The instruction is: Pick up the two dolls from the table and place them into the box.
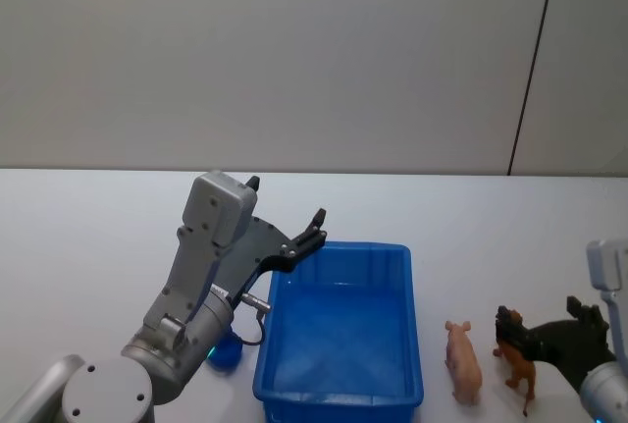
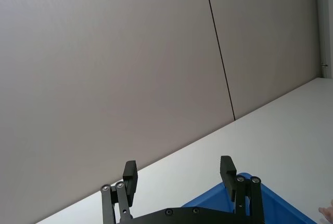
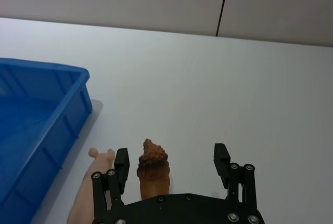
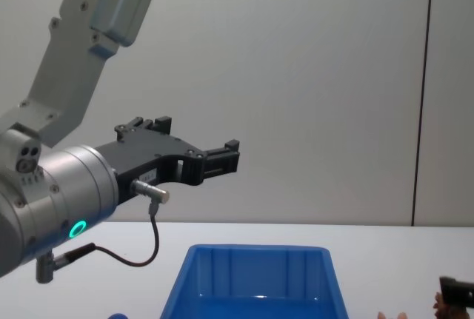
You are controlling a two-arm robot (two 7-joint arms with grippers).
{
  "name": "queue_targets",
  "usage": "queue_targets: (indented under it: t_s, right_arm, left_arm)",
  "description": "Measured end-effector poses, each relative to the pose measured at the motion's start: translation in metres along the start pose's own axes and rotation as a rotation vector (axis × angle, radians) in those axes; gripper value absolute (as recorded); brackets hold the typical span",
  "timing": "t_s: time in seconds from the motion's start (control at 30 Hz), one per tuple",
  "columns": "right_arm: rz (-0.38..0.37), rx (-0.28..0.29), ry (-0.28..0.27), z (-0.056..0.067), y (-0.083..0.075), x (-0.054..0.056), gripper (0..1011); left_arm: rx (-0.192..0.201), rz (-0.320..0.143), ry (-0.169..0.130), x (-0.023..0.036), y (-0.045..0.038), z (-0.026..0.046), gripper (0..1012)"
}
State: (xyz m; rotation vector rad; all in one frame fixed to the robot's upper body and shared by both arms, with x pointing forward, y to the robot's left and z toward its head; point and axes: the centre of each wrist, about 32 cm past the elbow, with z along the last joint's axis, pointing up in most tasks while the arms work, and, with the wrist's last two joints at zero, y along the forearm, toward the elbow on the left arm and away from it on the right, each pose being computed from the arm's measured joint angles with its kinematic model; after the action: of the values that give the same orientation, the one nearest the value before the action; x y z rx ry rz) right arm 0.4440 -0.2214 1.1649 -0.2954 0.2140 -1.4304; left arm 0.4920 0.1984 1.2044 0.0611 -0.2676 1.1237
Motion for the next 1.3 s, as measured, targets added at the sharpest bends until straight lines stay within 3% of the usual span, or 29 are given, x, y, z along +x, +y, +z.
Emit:
queue_targets:
  t_s: [0.67,1.07,1.3]
  right_arm:
    - [0.039,-0.102,0.012,-0.02,0.007,0.004,968]
    - [0.057,-0.153,0.017,-0.032,0.012,0.005,651]
    - [0.071,-0.163,0.016,-0.036,0.014,0.005,390]
  left_arm:
    - [0.0,0.0,0.0,0.0,0.0,0.0,1001]
    - [0.0,0.0,0.0,0.0,0.0,0.0,1001]
    - [0.0,0.0,0.0,0.0,0.0,0.0,1001]
